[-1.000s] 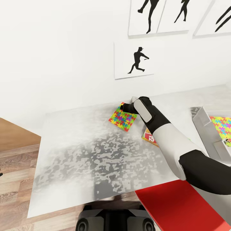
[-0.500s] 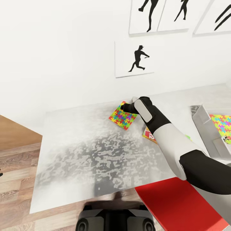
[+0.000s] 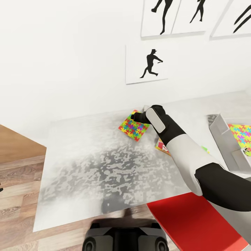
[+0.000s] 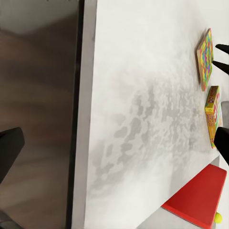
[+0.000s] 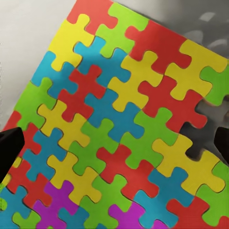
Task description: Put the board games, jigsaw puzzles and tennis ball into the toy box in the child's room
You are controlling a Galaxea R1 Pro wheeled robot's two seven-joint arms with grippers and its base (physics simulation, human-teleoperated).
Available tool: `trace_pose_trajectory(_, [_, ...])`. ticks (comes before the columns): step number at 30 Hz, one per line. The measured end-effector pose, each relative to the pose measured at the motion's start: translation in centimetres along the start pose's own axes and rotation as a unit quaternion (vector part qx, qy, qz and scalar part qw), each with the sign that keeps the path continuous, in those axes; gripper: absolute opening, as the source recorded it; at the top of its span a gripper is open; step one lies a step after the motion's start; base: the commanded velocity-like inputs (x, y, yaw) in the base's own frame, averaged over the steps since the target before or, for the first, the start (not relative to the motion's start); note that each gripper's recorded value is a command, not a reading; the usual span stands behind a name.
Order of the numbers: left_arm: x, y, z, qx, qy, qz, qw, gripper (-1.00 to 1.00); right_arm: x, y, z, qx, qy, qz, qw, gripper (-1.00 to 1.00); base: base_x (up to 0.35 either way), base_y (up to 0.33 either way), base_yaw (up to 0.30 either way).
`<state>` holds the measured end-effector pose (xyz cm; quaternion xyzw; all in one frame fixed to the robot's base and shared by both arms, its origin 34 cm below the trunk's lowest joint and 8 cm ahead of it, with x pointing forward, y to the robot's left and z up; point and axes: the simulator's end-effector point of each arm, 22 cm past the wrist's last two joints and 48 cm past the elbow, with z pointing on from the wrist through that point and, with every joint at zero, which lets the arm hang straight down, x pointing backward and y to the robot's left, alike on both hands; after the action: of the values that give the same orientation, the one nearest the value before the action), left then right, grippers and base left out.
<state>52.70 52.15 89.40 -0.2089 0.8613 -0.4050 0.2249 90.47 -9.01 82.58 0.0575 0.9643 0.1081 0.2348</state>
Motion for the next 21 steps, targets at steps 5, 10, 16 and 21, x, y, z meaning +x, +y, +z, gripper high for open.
trace_pose_trajectory(5, [-0.01,0.0,0.01,0.0,0.0,0.0,1.0,1.0,0.04,0.01,0.03,0.0,0.0,0.0,1.0,1.0,-0.061,0.147,0.0])
trace_pose_trajectory(10, [-0.01,0.01,0.01,0.0,0.0,0.0,1.0,1.0,0.05,0.1,0.04,-0.001,0.0,0.0,1.0,1.0,-0.126,0.218,0.0])
trace_pose_trajectory(16, [-0.01,0.01,0.02,0.0,0.0,0.0,1.0,1.0,0.07,0.22,0.03,-0.001,0.001,-0.001,1.0,1.0,-0.154,0.234,0.0])
trace_pose_trajectory(21, [-0.01,0.01,0.02,0.0,0.0,0.0,1.0,1.0,0.07,0.31,0.02,-0.002,0.001,-0.001,1.0,1.0,-0.159,0.188,0.0])
